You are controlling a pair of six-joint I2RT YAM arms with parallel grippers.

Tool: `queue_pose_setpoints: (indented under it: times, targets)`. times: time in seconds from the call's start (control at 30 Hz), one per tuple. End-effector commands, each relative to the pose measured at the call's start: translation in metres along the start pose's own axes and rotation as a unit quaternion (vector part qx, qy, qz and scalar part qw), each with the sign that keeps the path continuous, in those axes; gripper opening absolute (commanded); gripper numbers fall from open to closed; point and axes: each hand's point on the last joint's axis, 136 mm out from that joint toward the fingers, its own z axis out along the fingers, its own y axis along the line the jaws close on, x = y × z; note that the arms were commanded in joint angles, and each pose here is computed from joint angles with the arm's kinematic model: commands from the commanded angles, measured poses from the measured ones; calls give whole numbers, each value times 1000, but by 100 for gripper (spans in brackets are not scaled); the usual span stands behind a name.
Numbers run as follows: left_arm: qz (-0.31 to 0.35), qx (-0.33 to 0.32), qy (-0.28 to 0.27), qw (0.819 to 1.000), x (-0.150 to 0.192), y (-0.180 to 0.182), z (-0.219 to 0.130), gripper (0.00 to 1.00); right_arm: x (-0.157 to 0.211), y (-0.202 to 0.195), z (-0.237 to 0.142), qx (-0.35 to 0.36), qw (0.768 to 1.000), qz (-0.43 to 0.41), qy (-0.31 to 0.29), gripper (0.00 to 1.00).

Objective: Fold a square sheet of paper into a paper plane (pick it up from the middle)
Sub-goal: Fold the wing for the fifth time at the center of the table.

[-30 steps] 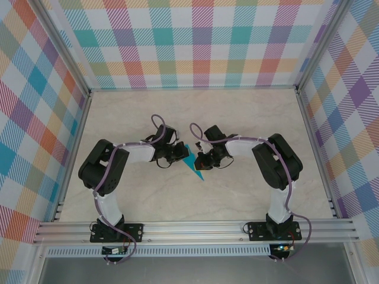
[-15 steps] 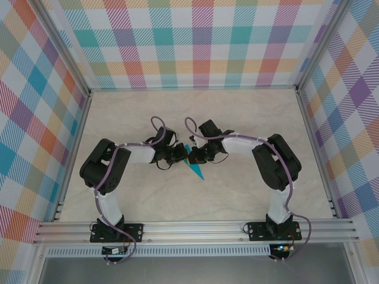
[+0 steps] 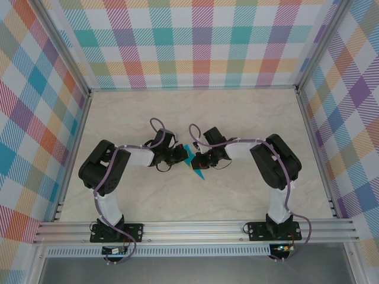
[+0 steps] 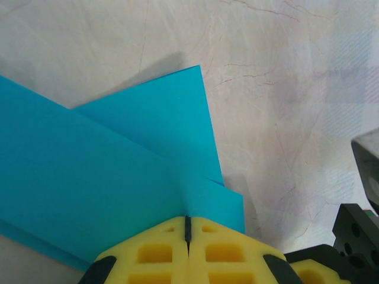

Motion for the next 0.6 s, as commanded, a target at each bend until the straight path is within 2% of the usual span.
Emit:
queue_pose_setpoints:
  times: [0.0, 0.37, 0.57]
  targets:
    - [-31, -117, 23, 992, 29, 68, 0, 2, 64, -19, 1, 14, 995, 55, 78, 0]
    - [-34, -125, 20, 991, 28, 72, -1, 0, 113, -34, -21, 30, 992, 72, 95, 0]
    - [-30, -116, 20, 993, 25, 65, -2, 0, 102, -18, -39, 18, 996, 51, 71, 0]
